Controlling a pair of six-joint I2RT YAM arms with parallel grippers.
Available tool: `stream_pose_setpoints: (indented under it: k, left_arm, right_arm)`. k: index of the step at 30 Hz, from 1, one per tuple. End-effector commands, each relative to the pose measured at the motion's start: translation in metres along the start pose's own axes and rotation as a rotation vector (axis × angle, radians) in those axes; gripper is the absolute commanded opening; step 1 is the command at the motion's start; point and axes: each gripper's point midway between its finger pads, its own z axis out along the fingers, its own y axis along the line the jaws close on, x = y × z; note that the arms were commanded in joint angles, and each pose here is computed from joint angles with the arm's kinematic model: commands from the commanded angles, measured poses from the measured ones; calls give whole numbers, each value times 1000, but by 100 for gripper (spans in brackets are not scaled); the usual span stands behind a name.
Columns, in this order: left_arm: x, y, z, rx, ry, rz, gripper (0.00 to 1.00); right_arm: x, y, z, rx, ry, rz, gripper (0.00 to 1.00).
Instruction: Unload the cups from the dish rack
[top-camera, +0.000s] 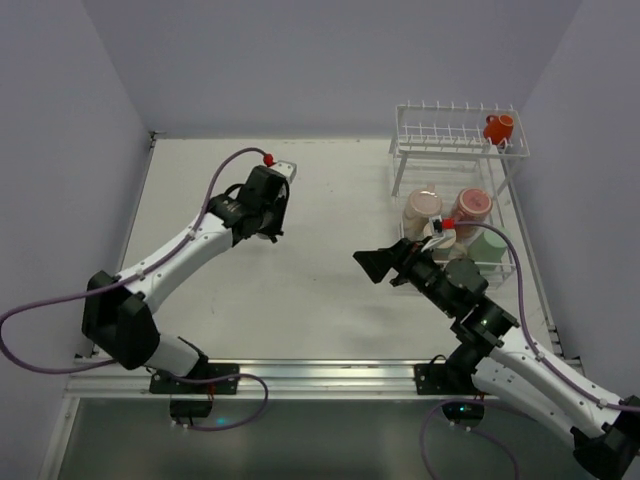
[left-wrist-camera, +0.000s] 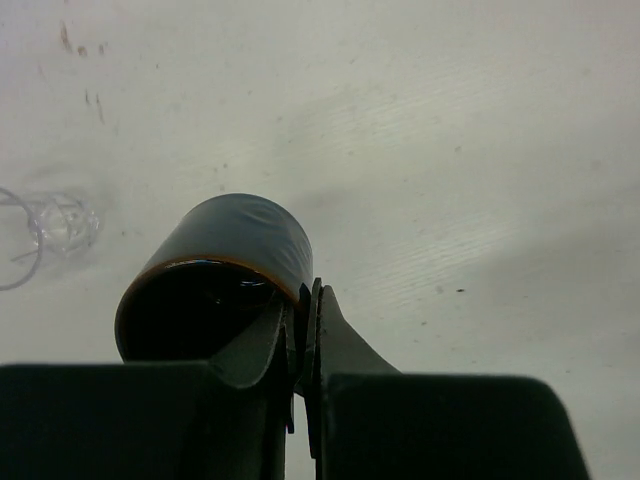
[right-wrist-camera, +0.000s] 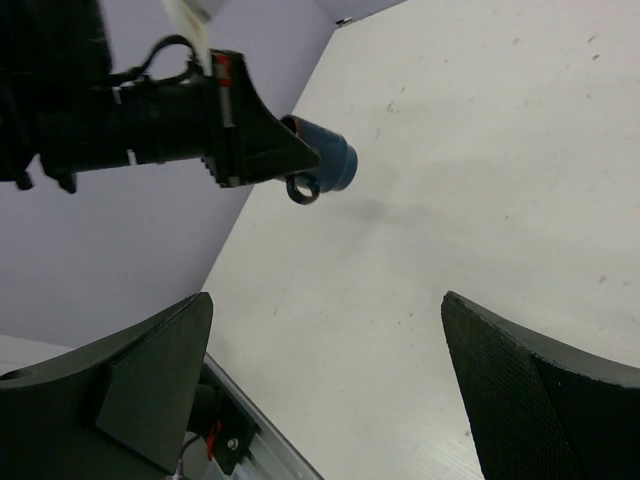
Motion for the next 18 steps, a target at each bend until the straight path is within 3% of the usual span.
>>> stream_pose_setpoints:
  k: [1,5,18]
  left_arm:
    - [-2,28,11,-74,77,77,0]
    - [-2,48,34,-79,129,43,0]
    - [18,54,83,-37,243,3,0]
  right_arm:
    - [-9,-5,-10,48,-12,-75,99]
    - [-3,-6,-15,46,15,-80,99]
    - [3,1,-14,-8,29,-65,99]
